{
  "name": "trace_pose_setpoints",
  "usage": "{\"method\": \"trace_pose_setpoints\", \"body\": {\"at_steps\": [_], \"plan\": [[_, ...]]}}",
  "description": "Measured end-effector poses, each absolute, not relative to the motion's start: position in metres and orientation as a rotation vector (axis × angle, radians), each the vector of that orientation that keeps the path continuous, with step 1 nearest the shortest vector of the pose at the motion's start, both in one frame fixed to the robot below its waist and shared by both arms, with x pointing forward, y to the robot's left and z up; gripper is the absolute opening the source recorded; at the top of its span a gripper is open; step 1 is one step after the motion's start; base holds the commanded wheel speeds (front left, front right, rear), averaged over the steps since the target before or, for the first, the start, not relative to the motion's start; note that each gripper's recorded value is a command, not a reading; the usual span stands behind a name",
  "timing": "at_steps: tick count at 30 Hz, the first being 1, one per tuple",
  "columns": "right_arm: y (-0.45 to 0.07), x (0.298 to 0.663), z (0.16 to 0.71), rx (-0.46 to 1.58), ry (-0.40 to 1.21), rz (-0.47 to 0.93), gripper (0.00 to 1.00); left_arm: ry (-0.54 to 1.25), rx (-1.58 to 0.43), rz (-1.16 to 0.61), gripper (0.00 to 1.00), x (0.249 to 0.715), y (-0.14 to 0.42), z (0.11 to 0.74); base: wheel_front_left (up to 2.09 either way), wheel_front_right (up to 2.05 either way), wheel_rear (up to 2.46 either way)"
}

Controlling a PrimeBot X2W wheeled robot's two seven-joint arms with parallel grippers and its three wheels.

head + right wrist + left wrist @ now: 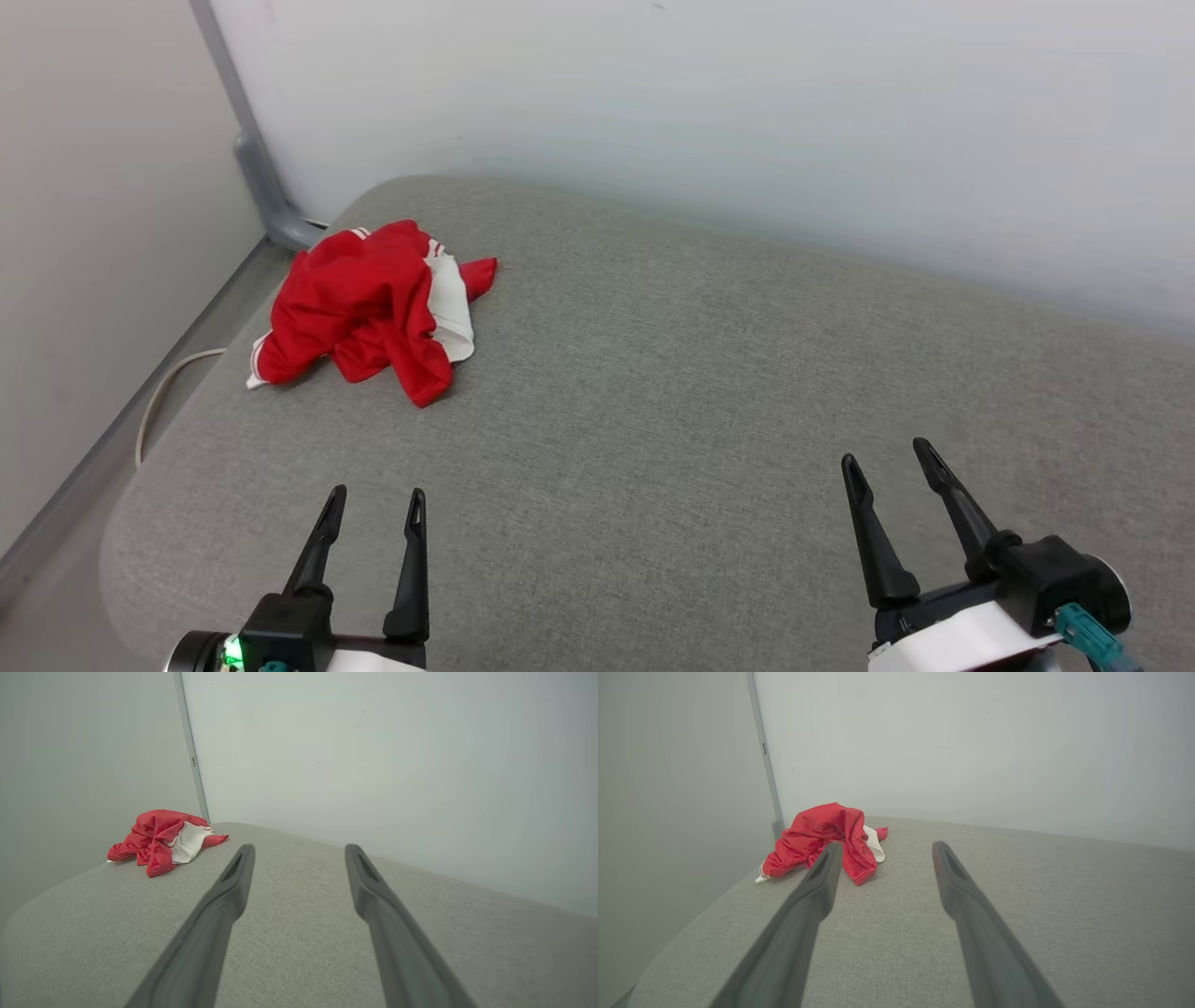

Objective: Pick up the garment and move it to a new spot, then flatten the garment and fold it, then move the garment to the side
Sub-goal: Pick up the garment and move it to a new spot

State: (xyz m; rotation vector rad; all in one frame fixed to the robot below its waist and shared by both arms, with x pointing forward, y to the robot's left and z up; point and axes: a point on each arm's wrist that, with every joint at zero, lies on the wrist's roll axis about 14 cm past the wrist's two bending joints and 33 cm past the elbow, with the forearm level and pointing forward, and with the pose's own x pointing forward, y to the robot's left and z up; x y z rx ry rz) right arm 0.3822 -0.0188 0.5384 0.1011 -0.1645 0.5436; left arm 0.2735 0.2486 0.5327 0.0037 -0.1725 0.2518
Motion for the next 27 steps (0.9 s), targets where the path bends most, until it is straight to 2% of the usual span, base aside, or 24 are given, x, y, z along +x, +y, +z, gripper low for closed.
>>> {"method": "trace_pose_setpoints", "body": {"at_steps": [8,16,22,27], "plan": [[0.009,0.379,0.538,0.111,-0.155,0.624,1.0,-0.165,0.004,0.316,1.0,0.252,0.264,0.529,0.0,0.0,0.0],[0.016,0.379,0.531,0.125,-0.133,0.645,1.0,-0.15,0.023,0.348,1.0,0.246,0.273,0.527,0.0,0.0,0.0],[0.011,0.388,0.523,0.102,-0.122,0.628,1.0,-0.182,0.046,0.324,1.0,0.266,0.282,0.541,0.0,0.0,0.0],[0.003,0.404,0.514,0.078,-0.116,0.598,1.0,-0.166,0.103,0.253,1.0,0.304,0.294,0.546,0.0,0.0,0.0]]}}
